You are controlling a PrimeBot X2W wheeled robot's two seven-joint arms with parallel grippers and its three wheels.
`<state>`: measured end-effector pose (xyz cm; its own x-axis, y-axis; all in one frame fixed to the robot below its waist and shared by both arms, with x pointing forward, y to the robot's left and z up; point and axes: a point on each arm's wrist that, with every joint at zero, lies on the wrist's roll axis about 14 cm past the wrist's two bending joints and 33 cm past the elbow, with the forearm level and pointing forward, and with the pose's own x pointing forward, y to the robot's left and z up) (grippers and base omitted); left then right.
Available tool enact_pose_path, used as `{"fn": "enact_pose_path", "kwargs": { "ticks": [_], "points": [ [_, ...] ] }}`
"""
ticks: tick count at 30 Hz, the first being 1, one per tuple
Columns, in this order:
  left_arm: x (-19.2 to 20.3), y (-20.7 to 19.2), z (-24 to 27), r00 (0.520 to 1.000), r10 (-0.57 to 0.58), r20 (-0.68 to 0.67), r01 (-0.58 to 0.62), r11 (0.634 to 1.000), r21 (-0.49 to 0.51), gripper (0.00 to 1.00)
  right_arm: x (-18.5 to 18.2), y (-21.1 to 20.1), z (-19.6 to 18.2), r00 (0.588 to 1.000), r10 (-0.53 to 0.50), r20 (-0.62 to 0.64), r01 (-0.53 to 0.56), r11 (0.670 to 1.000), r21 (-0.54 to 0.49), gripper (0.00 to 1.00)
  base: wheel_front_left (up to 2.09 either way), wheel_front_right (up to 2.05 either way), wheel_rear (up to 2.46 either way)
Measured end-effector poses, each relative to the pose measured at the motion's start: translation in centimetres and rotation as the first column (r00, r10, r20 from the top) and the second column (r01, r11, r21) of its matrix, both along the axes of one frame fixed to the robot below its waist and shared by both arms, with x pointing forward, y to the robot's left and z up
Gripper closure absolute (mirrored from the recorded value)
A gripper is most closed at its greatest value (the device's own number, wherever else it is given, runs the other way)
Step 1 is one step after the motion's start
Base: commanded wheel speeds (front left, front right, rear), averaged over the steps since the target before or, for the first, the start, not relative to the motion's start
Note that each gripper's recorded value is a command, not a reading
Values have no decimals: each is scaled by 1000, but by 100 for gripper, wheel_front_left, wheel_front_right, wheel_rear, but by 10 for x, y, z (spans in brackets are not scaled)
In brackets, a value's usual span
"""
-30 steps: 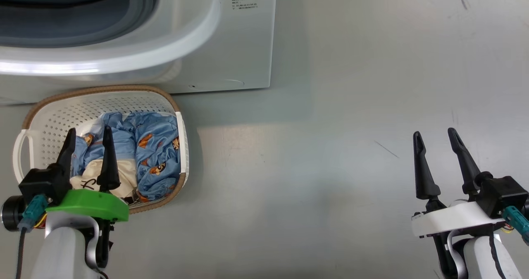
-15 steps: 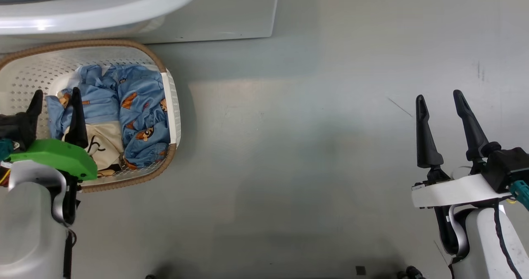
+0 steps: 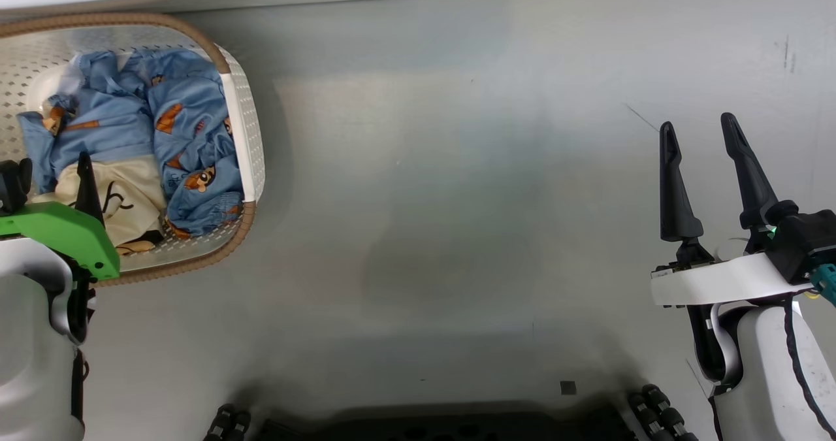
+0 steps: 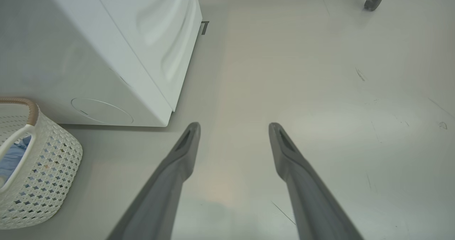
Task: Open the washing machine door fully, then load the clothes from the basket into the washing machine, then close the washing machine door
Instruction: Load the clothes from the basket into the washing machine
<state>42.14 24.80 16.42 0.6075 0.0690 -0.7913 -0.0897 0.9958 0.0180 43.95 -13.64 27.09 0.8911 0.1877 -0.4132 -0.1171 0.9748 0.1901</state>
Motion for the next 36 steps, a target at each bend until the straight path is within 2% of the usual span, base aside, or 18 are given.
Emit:
{"fn": "enact_pose_path", "kwargs": {
  "ticks": [11,22,36],
  "points": [
    [-8,2,-42,991,-10,-132,13,1000,25,0,-4,-7,-25,999,-11,-51,11,1000,-15,0,0,0,0],
    [-23,13,-78,966,-55,-254,74,995,67,0,-11,-7,-48,995,-13,-102,12,1000,-14,0,0,0,0],
    [-22,7,-103,950,-97,-296,122,990,65,0,-16,-15,-62,990,-31,-137,27,999,-29,0,0,0,0]
  ]
}}
